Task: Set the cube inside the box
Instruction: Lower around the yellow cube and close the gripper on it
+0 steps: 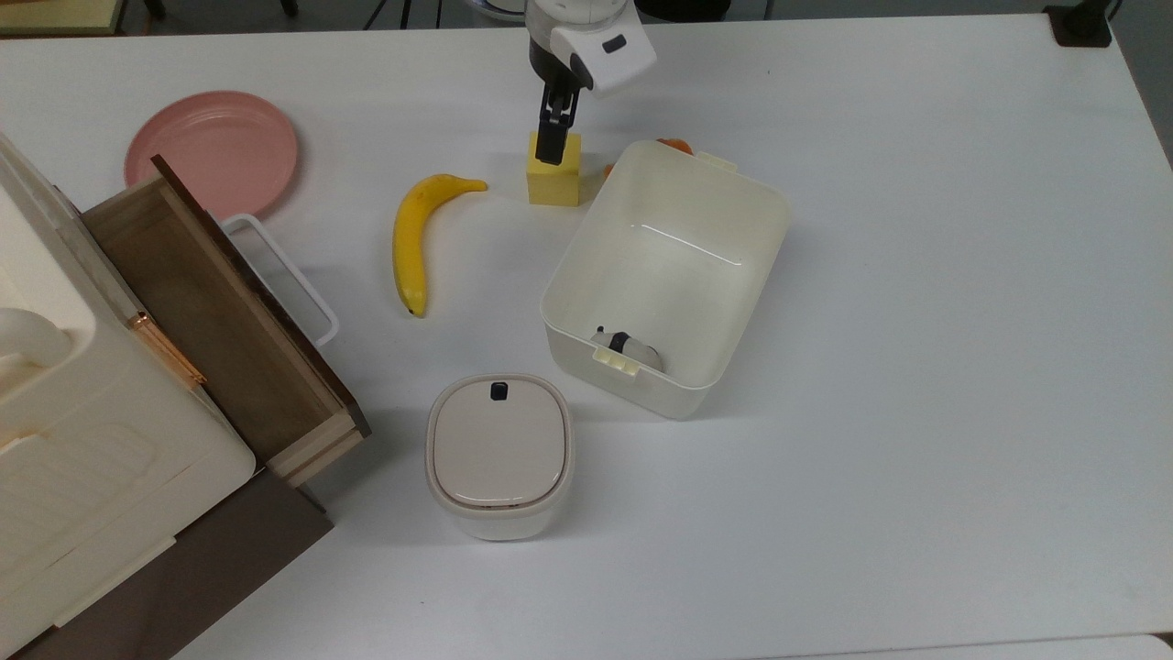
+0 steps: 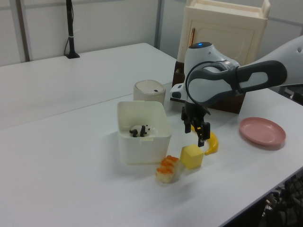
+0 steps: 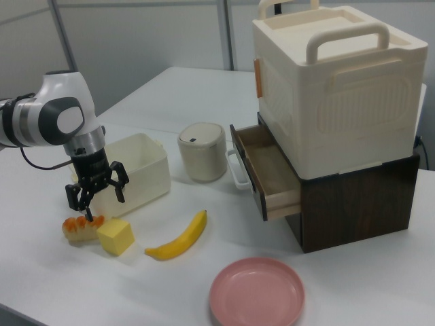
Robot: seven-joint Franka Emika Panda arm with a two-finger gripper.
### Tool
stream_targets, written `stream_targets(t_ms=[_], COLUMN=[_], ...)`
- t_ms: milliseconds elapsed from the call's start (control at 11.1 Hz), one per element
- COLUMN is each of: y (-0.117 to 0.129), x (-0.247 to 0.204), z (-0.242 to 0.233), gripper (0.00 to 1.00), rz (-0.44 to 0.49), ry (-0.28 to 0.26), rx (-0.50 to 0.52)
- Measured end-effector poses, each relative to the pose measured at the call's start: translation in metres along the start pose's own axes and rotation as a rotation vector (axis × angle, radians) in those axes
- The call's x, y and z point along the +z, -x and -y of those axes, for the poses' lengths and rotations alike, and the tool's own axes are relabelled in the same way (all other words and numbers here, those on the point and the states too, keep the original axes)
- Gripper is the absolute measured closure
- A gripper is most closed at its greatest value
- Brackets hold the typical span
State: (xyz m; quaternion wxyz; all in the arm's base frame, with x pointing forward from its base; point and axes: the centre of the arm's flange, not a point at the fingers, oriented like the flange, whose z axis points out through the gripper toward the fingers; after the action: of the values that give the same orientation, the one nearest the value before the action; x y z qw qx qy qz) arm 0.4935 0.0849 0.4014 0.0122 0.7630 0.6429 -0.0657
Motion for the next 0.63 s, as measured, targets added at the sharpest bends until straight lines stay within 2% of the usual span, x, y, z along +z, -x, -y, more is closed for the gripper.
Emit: stream_targets(t_ms=[630], y=[-0.006], x=[0.036], z=[-0.011], gripper=[0.0], rz=[0.036], ry=[-0.012], rx=[-0.03])
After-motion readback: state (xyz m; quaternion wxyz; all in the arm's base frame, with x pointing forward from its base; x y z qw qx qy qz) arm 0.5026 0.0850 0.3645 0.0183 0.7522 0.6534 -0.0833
